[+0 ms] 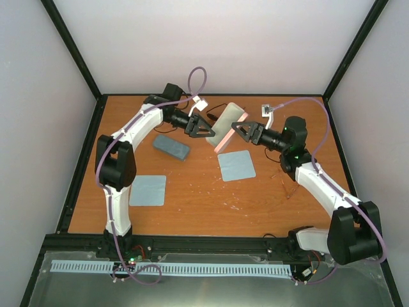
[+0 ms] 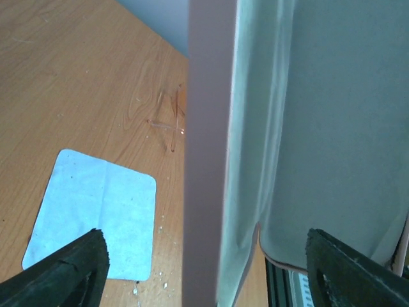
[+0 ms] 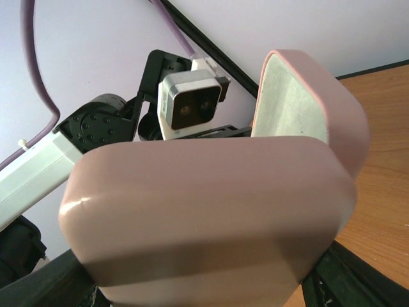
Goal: Organize the sunglasses
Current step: Open the sunglasses case at the center of the board.
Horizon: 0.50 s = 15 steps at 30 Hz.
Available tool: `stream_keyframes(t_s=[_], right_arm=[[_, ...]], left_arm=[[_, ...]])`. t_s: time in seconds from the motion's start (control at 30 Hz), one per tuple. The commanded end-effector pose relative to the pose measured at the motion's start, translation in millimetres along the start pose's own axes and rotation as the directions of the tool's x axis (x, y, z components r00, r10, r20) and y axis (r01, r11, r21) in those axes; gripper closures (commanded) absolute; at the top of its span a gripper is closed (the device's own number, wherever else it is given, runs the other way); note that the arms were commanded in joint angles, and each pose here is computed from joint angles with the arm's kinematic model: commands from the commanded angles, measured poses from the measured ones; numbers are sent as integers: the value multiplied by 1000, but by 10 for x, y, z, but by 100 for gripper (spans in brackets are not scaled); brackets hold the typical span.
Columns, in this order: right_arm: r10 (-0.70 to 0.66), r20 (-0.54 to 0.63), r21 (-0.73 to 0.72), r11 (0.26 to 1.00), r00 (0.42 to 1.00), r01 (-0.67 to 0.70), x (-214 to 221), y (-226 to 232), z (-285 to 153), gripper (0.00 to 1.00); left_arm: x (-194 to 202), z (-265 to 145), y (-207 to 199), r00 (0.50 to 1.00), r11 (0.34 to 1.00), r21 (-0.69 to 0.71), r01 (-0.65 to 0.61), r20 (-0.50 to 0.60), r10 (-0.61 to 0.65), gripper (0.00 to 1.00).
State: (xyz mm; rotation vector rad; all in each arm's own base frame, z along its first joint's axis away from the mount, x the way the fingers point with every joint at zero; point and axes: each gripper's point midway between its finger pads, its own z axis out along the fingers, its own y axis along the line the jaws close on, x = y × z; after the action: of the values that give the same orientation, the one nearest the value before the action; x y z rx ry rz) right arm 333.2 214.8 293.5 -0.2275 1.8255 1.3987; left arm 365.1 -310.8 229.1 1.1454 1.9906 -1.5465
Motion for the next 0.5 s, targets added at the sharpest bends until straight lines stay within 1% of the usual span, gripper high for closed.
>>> stream_keyframes(t_s=[0.0,0.07,0.27,0.3,0.47], right_arm=[[-50,42,-46,998,998,52,-151,132,38,55],[-49,36,-53,997,998,51,-146,146,39,55],[-56,34,-55,997,998,58,-136,177,16,56],[-55,34,-56,997,998,56,-135,178,13,56],[-54,30,-74,996,998,56,-130,200,24,56]], left_arm=[[89,-29,-67,1000,1000,12,3,-17,-3,20],[112,-11,-15,1000,1000,6,8,-21,-8,23],[19,8,59,1000,1000,-4,9,-1,-9,42],[4,10,60,1000,1000,0,13,1,-13,44],[36,69,86,999,999,25,38,-17,-37,47]])
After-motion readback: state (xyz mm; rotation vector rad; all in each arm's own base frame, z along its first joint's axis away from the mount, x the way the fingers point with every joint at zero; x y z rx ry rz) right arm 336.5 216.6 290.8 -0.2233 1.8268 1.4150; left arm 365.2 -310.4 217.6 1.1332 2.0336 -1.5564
